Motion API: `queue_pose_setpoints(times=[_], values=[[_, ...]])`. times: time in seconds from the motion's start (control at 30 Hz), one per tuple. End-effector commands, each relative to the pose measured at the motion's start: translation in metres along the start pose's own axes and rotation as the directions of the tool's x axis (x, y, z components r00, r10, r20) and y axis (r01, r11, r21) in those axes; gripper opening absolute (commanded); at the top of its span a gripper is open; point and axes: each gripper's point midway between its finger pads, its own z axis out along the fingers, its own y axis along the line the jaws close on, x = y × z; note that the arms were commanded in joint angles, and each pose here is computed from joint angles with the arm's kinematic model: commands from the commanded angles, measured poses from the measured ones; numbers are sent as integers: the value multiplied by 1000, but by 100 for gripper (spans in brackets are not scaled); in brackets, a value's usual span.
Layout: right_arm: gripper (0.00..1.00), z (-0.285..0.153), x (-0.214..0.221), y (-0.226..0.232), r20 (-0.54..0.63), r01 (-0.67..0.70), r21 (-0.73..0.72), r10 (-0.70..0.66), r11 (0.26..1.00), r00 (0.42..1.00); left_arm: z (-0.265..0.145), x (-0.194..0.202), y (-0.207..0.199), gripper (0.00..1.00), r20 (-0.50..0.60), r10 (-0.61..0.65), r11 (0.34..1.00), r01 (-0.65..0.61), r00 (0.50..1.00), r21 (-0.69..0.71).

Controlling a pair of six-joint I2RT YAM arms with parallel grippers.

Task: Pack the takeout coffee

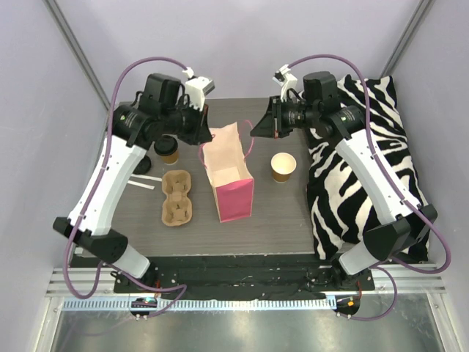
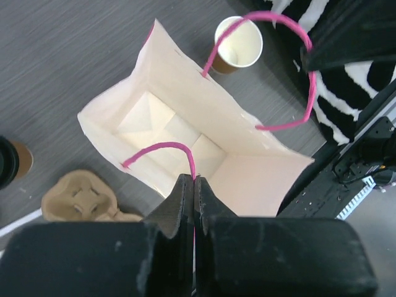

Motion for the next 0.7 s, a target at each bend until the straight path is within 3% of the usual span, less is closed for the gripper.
queue_pose_setpoints(times=[0.0, 0.2, 0.37, 0.53, 0.67], values=[[1, -12, 5, -10, 21, 23, 73, -24, 997, 999, -38, 5, 16, 0, 73, 6, 996, 0, 997, -88], [1, -17, 36, -32, -37, 22, 141, -17, 990, 999, -42, 41, 54, 0, 81, -188, 971, 198, 979, -131], [1, -11, 58, -49, -90, 6, 170, 9, 985, 996, -25, 67, 57, 0, 45, -296, 952, 299, 954, -68], [1, -15, 67, -60, -97, 11, 205, 9, 979, 995, -37, 53, 48, 0, 137, -337, 941, 332, 932, 57], [1, -16, 69, -59, -96, 1, 201, 19, 980, 995, -56, 26, 15, 8, 211, -334, 930, 286, 919, 230]])
